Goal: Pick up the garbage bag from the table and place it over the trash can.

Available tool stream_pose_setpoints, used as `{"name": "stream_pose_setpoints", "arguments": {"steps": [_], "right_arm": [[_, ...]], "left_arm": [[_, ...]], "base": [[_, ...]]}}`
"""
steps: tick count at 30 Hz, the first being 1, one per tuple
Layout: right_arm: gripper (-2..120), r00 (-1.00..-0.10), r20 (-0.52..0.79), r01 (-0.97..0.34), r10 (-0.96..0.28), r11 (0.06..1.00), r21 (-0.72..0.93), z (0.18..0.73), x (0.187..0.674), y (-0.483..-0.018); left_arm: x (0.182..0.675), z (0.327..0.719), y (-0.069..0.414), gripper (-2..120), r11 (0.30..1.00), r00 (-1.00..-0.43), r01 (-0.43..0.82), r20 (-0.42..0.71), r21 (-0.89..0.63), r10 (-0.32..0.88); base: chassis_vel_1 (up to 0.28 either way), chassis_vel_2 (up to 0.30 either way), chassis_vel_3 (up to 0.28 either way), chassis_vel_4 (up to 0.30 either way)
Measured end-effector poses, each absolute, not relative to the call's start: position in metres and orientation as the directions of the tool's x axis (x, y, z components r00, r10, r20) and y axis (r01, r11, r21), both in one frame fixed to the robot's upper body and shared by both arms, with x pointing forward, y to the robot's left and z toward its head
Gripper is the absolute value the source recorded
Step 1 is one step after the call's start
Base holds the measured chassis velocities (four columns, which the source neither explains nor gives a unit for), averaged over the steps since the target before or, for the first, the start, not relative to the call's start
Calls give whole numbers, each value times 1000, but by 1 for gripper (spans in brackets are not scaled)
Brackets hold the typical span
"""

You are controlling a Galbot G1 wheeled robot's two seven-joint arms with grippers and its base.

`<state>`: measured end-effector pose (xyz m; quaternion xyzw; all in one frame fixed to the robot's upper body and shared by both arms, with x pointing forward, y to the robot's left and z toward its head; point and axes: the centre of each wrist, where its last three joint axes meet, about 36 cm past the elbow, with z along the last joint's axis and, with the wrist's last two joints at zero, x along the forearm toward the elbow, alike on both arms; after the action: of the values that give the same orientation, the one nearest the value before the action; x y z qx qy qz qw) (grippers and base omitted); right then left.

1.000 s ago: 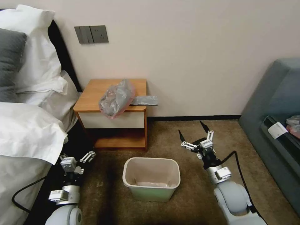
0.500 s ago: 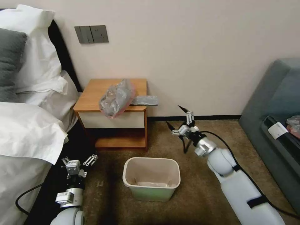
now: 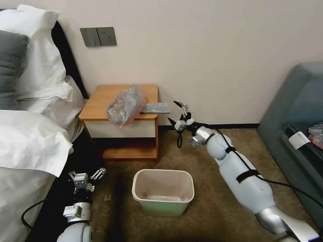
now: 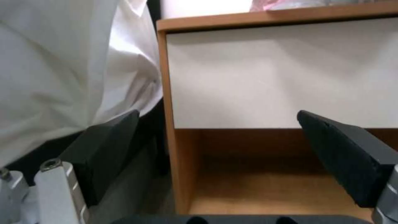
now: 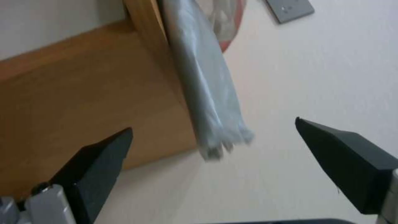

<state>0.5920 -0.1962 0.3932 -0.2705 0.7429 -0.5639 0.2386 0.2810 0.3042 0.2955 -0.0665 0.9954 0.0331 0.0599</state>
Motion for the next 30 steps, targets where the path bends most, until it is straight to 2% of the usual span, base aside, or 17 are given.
{"name": "stream_pose_setpoints", "arguments": {"steps": [7,10,12,14,15,16,18,19,22,23,26,27,29,30], "right_arm": [[100,-735,-51,-116,-676,199,-973,399,601,-185],[92,-738,-43,-121,-673,196,-973,397,601,-185],[81,-743,-40,-125,-668,198,-972,395,599,-184],[77,-744,-39,-125,-667,197,-972,394,598,-183],[71,-743,-41,-120,-668,193,-974,395,596,-182],[71,-743,-41,-120,-668,193,-974,395,596,-182],[59,-739,-40,-118,-673,188,-975,396,593,-179],[59,-739,-40,-118,-673,188,-975,396,593,-179],[44,-737,-37,-120,-675,184,-976,395,589,-176],[44,-737,-37,-120,-675,184,-976,395,589,-176],[30,-737,-36,-123,-675,185,-975,394,589,-174],[30,-737,-36,-123,-675,185,-975,394,589,-174],[21,-737,-35,-123,-675,185,-975,395,588,-173],[21,-737,-35,-123,-675,185,-975,395,588,-173]], "left_arm": [[281,293,303,96,988,-984,-145,-117,58,-138],[282,291,302,96,987,-983,-154,-114,57,-146],[282,290,301,96,986,-982,-160,-112,53,-154],[282,289,300,96,985,-981,-164,-111,51,-158],[282,288,300,96,984,-980,-174,-108,49,-168],[282,288,300,96,984,-980,-174,-108,49,-168],[282,287,300,96,981,-978,-188,-101,47,-183],[282,287,300,96,981,-978,-188,-101,47,-183],[283,287,300,96,979,-977,-197,-95,48,-192],[283,287,300,96,979,-977,-197,-95,48,-192],[284,287,299,96,977,-975,-207,-86,49,-203],[284,287,299,96,977,-975,-207,-86,49,-203],[284,287,299,96,977,-975,-208,-84,51,-204],[284,287,299,96,977,-975,-208,-84,51,-204]], "base": [[0,0,0,0],[0,0,0,0],[0,0,0,0],[0,0,0,0],[0,0,0,0],[0,0,0,0],[0,0,0,0],[0,0,0,0],[0,0,0,0],[0,0,0,0],[0,0,0,0],[0,0,0,0],[0,0,0,0],[0,0,0,0]]}}
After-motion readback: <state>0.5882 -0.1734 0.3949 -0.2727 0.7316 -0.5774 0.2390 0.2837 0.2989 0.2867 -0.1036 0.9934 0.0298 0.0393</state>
